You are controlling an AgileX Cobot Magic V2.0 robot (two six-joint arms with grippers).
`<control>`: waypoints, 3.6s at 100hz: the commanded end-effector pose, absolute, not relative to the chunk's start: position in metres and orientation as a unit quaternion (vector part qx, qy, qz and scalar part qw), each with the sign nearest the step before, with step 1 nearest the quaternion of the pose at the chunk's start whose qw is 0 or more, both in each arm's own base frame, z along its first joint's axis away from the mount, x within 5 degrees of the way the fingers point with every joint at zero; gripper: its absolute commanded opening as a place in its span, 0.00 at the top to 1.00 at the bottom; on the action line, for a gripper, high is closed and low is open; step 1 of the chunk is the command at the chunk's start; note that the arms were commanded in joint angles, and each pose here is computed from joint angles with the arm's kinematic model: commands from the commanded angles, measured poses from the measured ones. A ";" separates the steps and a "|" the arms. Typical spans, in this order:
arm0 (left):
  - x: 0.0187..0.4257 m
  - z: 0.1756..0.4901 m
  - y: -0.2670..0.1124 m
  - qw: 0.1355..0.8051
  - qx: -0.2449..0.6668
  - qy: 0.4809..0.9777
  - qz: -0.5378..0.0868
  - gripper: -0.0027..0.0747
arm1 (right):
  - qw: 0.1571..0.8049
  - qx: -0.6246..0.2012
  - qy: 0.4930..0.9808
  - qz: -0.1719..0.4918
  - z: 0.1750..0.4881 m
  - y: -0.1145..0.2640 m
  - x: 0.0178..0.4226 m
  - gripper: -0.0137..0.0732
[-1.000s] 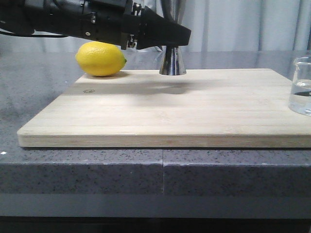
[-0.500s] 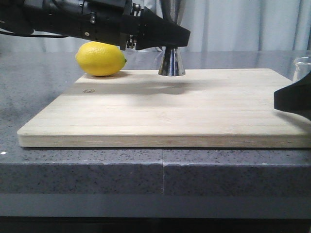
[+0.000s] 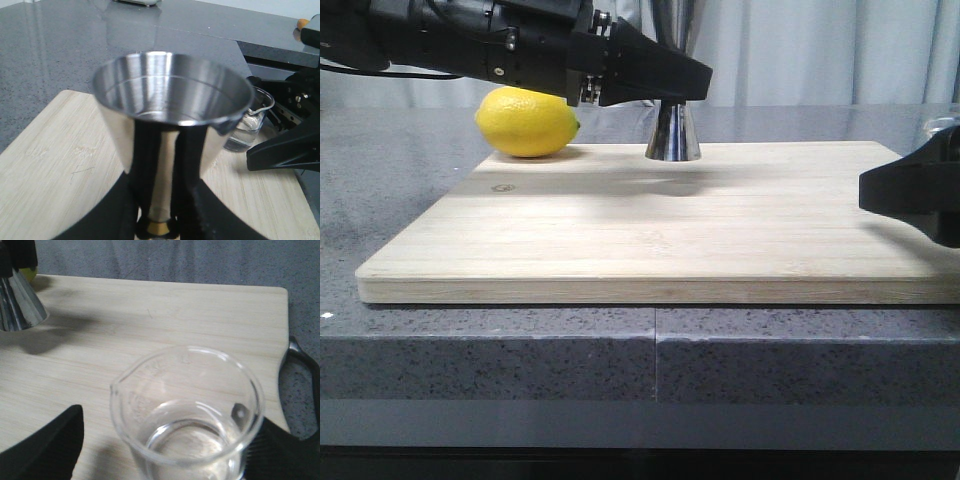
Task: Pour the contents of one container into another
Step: 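Reach the right gripper to the glass beaker and grasp it, then lift the beaker with the right gripper and bring it over the jigger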
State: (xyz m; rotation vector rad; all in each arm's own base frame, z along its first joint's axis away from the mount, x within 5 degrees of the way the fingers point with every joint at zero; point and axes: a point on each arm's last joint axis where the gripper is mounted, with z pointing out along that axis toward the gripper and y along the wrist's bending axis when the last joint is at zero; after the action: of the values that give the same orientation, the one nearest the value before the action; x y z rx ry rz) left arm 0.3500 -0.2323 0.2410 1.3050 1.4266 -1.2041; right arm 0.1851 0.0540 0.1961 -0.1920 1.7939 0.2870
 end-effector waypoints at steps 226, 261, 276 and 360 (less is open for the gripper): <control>0.313 0.288 -0.262 0.418 0.542 0.484 -0.545 0.99 | 0.704 -0.254 0.663 -0.002 0.373 0.078 0.253 0.53; 0.307 0.300 -0.269 0.420 0.568 0.463 -0.534 0.99 | 0.697 -0.301 0.650 -0.032 0.384 0.089 0.251 0.53; 0.307 0.300 -0.269 0.419 0.567 0.465 -0.536 0.99 | 0.696 -0.315 0.644 -0.031 0.386 0.095 0.247 0.53; 0.301 0.300 -0.275 0.408 0.567 0.465 -0.544 0.99 | 0.686 -0.394 0.603 -0.100 0.391 0.099 0.237 0.53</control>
State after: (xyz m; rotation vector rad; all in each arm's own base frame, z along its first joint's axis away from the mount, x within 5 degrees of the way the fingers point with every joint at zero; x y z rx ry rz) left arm 0.3194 -0.2736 0.2556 1.4477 1.3487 -1.2645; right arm 0.2458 0.0981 0.3662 -0.8937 1.4705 -0.2297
